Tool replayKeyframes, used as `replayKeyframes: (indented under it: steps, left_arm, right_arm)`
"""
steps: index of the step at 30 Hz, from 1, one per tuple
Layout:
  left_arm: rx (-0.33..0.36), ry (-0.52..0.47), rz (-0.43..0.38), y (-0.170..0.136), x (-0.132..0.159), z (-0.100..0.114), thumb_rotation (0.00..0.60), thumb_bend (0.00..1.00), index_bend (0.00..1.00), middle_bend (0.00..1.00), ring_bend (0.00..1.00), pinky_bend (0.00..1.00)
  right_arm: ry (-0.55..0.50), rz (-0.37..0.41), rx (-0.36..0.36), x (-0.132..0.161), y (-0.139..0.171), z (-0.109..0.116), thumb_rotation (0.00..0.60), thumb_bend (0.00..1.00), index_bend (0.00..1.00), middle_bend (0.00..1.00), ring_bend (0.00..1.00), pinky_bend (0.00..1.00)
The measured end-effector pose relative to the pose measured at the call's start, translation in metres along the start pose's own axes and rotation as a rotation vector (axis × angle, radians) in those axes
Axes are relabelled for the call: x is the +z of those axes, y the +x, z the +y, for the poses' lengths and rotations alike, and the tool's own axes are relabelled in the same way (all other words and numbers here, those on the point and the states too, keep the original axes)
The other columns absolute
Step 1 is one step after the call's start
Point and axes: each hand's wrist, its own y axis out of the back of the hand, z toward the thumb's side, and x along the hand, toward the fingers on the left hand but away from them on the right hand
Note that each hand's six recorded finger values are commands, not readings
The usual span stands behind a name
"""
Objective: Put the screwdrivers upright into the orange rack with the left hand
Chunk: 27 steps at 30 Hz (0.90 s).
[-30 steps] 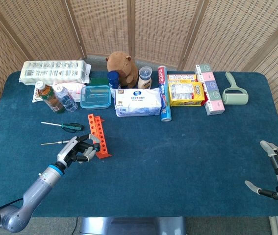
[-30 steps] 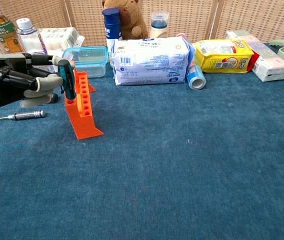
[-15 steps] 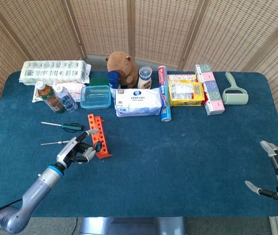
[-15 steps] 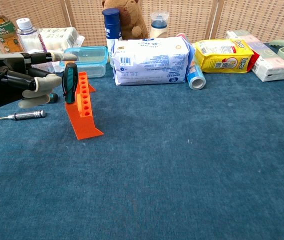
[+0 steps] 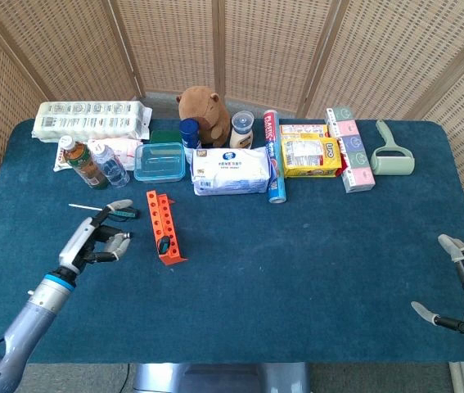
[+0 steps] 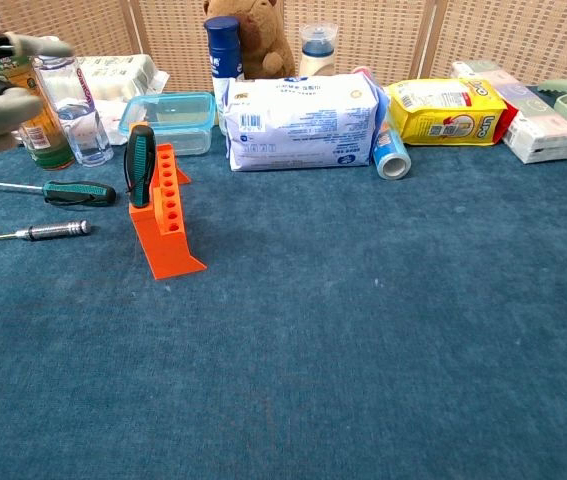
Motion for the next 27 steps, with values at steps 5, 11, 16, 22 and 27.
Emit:
replayKeyframes:
  steps: [5,11,16,22,27]
  left_arm:
    - [0.092,0.142,0.121,0.002,-0.028,0.026,0.600,0.41,0.16,0.85,0.88,0.87]
    - [0.149,0.288,0.250,0.012,-0.063,0.037,0.600,0.39,0.25,0.85,0.89,0.88]
    - [0.175,0.391,0.351,0.019,-0.085,0.031,0.600,0.39,0.30,0.85,0.89,0.88]
    - [0.190,0.472,0.403,0.029,-0.095,0.018,0.600,0.41,0.30,0.85,0.89,0.88]
    - [0.184,0.519,0.423,0.035,-0.097,0.009,0.600,0.43,0.30,0.85,0.89,0.88]
  right_arm:
    - [0.003,-0.003,0.003,0.000,0.000,-0.001,0.600,0.16,0.01,0.10,0.09,0.09]
    - [0.011,-0.004,0.015,0.001,-0.001,-0.005,0.600,0.16,0.01,0.10,0.09,0.09]
    - [0.012,-0.006,0.017,0.000,-0.001,-0.006,0.600,0.16,0.01,0.10,0.09,0.09]
    - [0.006,-0.005,0.013,0.000,-0.001,-0.004,0.600,0.16,0.01,0.10,0.09,0.09]
    - [0.005,-0.004,0.013,0.000,0.000,-0.004,0.600,0.16,0.01,0.10,0.09,0.09]
